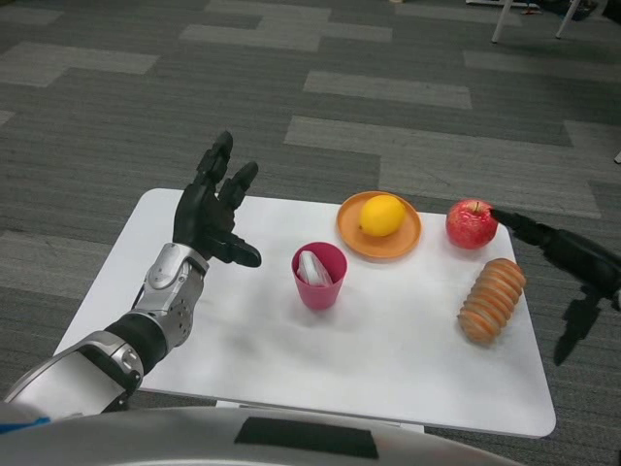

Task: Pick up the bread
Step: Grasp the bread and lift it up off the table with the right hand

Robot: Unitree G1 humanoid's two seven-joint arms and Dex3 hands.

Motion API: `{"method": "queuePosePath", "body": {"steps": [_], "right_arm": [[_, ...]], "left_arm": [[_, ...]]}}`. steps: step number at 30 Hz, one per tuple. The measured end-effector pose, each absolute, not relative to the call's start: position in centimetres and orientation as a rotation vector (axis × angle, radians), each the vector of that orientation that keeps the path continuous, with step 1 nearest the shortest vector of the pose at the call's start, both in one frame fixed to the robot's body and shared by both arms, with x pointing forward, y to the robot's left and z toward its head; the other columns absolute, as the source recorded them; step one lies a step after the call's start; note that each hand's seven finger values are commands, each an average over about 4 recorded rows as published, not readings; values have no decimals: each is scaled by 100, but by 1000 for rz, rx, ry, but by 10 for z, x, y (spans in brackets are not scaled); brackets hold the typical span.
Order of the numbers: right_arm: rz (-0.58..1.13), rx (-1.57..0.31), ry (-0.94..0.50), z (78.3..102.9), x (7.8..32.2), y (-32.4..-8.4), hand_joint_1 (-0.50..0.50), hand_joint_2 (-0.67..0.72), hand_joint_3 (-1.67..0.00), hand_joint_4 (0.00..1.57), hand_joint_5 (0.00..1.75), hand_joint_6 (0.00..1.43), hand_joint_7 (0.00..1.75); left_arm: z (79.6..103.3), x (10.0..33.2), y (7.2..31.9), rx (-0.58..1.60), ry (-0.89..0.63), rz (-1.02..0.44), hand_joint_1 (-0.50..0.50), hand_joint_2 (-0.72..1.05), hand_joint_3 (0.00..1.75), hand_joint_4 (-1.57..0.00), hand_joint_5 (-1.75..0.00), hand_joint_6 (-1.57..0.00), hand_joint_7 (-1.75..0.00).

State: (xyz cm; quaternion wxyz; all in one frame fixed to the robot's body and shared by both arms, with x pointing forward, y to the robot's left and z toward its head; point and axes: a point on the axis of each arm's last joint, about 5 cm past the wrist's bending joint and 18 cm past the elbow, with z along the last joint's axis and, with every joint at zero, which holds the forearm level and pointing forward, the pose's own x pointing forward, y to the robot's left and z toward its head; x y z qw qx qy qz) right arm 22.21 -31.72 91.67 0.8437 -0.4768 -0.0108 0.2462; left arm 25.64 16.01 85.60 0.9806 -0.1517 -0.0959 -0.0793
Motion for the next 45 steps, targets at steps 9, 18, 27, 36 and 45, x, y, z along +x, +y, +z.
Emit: {"method": "queuePosePath", "body": {"steps": [9, 18, 27, 36, 45], "right_arm": [[669, -1023, -44, 906, 228, -296, -42, -10, 0, 0, 0, 0, 0], [717, -969, -7, 891, 227, -287, -42, -16, 0, 0, 0, 0, 0], [756, -975, 27, 886, 226, -285, -43, -18, 0, 0, 0, 0, 0], [756, -994, 40, 888, 225, -289, -42, -22, 0, 0, 0, 0, 0], [771, -1037, 47, 896, 229, -294, -42, -34, -8, 0, 0, 0, 0]], "left_arm": [[855, 256, 159, -303, -188, -164, 50, -41, 9, 0, -41, 0, 0], [855, 256, 157, -306, -182, -172, 50, -37, 9, 0, -41, 0, 0], [855, 256, 158, -312, -181, -169, 50, -37, 9, 0, -41, 0, 0], [856, 257, 156, -307, -183, -181, 50, -37, 9, 0, -41, 0, 0], [856, 258, 157, -304, -179, -178, 50, -41, 9, 0, -41, 0, 0]]}}
